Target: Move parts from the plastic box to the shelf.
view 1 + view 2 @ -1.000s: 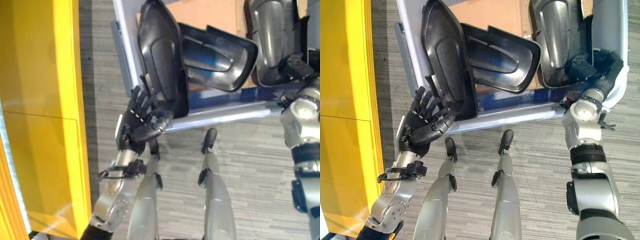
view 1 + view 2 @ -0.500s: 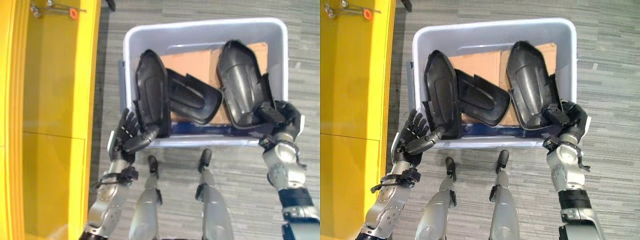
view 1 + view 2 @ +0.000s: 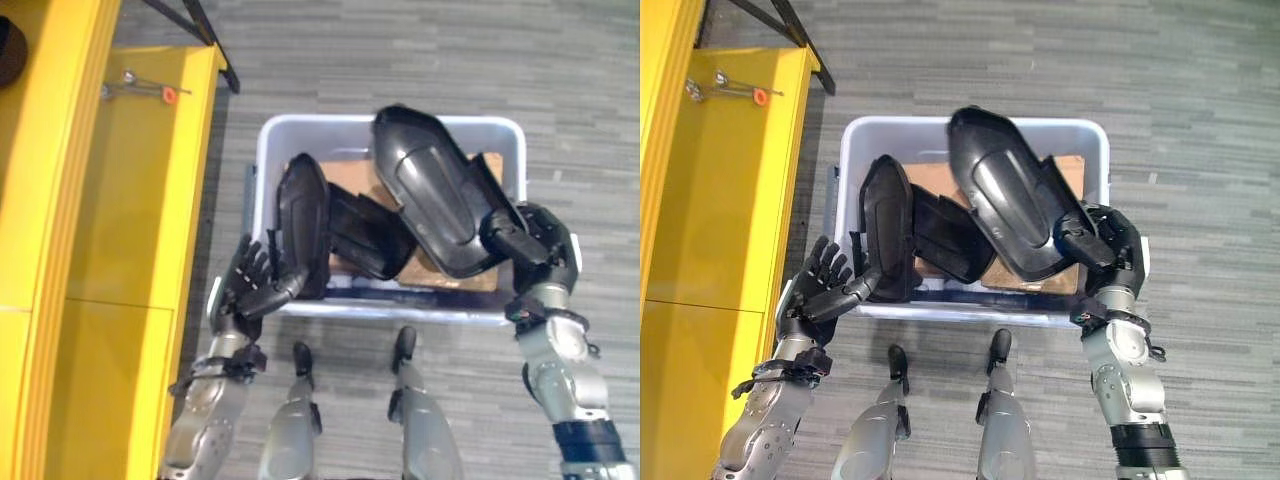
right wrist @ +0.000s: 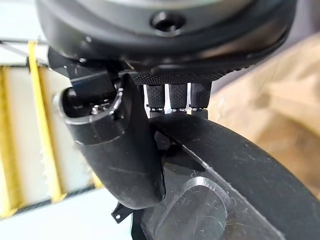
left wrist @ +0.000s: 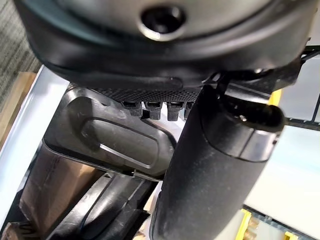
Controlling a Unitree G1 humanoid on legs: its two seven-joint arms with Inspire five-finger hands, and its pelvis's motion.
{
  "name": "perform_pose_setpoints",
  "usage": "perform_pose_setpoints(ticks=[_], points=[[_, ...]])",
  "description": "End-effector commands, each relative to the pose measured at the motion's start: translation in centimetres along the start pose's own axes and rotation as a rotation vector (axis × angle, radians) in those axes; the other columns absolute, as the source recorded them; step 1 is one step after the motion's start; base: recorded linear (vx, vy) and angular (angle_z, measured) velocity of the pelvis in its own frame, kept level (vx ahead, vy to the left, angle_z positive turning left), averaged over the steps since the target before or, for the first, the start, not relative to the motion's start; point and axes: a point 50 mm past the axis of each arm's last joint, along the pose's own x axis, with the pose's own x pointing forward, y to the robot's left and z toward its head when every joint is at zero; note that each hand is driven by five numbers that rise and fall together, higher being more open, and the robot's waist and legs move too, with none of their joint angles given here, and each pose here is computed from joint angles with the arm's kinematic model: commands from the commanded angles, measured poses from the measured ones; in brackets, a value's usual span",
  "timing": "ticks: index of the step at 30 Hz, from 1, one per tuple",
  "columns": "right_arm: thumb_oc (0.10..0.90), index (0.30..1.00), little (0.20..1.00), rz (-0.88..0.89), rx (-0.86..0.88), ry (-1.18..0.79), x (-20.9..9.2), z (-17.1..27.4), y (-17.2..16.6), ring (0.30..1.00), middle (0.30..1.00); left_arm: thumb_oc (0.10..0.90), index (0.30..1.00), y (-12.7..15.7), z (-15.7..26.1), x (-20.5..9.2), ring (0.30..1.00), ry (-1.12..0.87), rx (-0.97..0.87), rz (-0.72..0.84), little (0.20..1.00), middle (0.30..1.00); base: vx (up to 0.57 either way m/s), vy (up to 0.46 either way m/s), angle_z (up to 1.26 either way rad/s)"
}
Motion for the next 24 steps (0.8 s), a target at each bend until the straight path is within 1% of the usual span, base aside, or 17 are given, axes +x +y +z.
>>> perform_pose_setpoints(ticks=[1, 5, 6, 9, 14, 18, 24], points=[[0.400, 0.300, 0.300, 0.069, 0.074, -0.157, 0.0, 2.9, 0.4, 0.300, 0.300, 0.900, 1.000, 0.6, 1.6, -0.5, 1.000, -0.075, 0.008, -0.047, 1.000, 1.000, 0.06, -0.006, 0.04], [0.400, 0.300, 0.300, 0.050, 0.086, -0.113, -1.2, 1.9, -0.6, 0.300, 0.300, 0.900, 1.000, 1.4, 0.8, -1.0, 1.000, -0.045, 0.003, -0.009, 1.000, 1.000, 0.07, -0.019, 0.04], [0.400, 0.300, 0.300, 0.045, 0.096, -0.072, -2.0, 1.0, -1.0, 0.300, 0.300, 0.900, 1.000, 1.9, 0.2, -1.4, 1.000, -0.020, -0.001, 0.013, 1.000, 1.000, 0.05, -0.030, -0.05], [0.400, 0.300, 0.300, 0.048, 0.108, -0.029, -2.8, 0.0, -1.1, 0.300, 0.300, 0.900, 1.000, 2.4, -0.3, -1.8, 1.000, -0.001, -0.005, 0.035, 1.000, 1.000, 0.04, -0.023, -0.06], [0.400, 0.300, 0.300, 0.084, 0.140, 0.070, -4.4, -2.1, -0.5, 0.300, 0.300, 0.900, 1.000, 3.2, -1.1, -2.6, 1.000, 0.025, -0.012, 0.088, 1.000, 1.000, 0.01, -0.031, -0.09], [0.400, 0.300, 0.300, 0.121, 0.164, 0.121, -5.0, -3.1, 0.2, 0.300, 0.300, 0.900, 1.000, 3.6, -1.4, -3.0, 1.000, 0.034, -0.001, 0.114, 1.000, 1.000, -0.01, -0.043, -0.07], [0.400, 0.300, 0.300, 0.200, 0.198, 0.172, -5.0, -3.9, 1.9, 0.300, 0.300, 0.900, 1.000, 3.9, -1.7, -3.2, 1.000, 0.043, -0.007, 0.140, 1.000, 1.000, -0.04, -0.097, -0.03]])
